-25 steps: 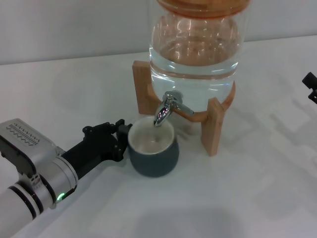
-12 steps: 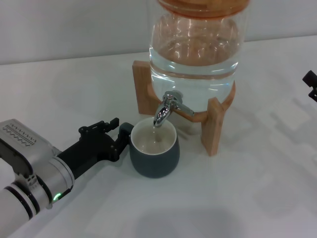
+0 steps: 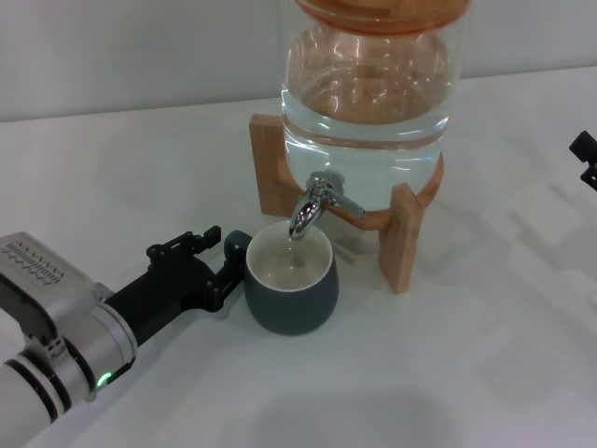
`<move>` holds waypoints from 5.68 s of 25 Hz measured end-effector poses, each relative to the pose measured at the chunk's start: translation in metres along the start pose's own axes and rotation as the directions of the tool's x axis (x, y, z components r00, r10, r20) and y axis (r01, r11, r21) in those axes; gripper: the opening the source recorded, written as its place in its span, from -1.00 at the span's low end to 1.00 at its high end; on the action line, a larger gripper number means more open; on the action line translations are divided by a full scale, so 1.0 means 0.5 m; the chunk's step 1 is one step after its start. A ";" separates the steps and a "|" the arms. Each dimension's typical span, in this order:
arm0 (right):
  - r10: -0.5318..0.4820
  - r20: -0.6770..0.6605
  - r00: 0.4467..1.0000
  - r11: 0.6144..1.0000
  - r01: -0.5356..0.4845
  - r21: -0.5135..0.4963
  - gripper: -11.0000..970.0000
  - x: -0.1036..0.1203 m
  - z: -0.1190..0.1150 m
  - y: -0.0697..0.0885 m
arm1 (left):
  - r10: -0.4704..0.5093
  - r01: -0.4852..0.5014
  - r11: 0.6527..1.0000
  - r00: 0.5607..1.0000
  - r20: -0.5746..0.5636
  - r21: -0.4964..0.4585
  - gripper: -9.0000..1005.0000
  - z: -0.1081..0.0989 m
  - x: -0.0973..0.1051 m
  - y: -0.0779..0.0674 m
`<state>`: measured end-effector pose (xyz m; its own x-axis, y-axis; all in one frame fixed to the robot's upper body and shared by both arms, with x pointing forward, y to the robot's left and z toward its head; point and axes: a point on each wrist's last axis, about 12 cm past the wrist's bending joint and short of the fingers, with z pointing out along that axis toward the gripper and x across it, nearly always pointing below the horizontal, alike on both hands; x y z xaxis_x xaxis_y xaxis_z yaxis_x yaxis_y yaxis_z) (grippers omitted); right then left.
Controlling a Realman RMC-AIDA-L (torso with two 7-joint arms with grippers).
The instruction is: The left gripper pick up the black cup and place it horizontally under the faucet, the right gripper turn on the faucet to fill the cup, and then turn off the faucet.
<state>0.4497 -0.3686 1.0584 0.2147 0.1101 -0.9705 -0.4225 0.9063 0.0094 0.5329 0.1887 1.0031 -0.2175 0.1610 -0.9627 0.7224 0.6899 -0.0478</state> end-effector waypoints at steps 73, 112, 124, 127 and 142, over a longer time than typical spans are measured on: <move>0.019 -0.598 0.801 0.792 -0.377 -0.480 0.70 -0.133 0.227 0.172 | -0.252 0.368 0.870 0.904 0.346 -0.328 -0.06 -0.300 0.032 0.154; -0.034 -0.563 0.826 0.669 -0.399 -0.626 0.70 -0.150 0.219 0.226 | -0.229 0.345 0.867 0.917 0.326 -0.360 -0.06 -0.307 0.037 0.159; -0.037 -0.556 0.830 0.631 -0.412 -0.657 0.70 -0.133 0.223 0.273 | -0.231 0.348 0.859 0.918 0.323 -0.375 -0.06 -0.304 0.037 0.163; -0.048 -0.555 0.830 0.631 -0.405 -0.661 0.70 -0.123 0.231 0.296 | -0.231 0.347 0.860 0.918 0.322 -0.374 -0.06 -0.303 0.037 0.163; -0.043 -0.542 0.839 0.711 -0.356 -0.607 0.69 -0.103 0.268 0.324 | -0.226 0.339 0.862 0.922 0.314 -0.376 -0.06 -0.304 0.040 0.161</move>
<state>0.4882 -0.1729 1.1424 -0.2789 -0.1679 -0.9455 -0.9111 0.3573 0.2053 0.4868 0.3547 1.0207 -0.1576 -0.2286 -0.9607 0.3023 0.9149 -0.2674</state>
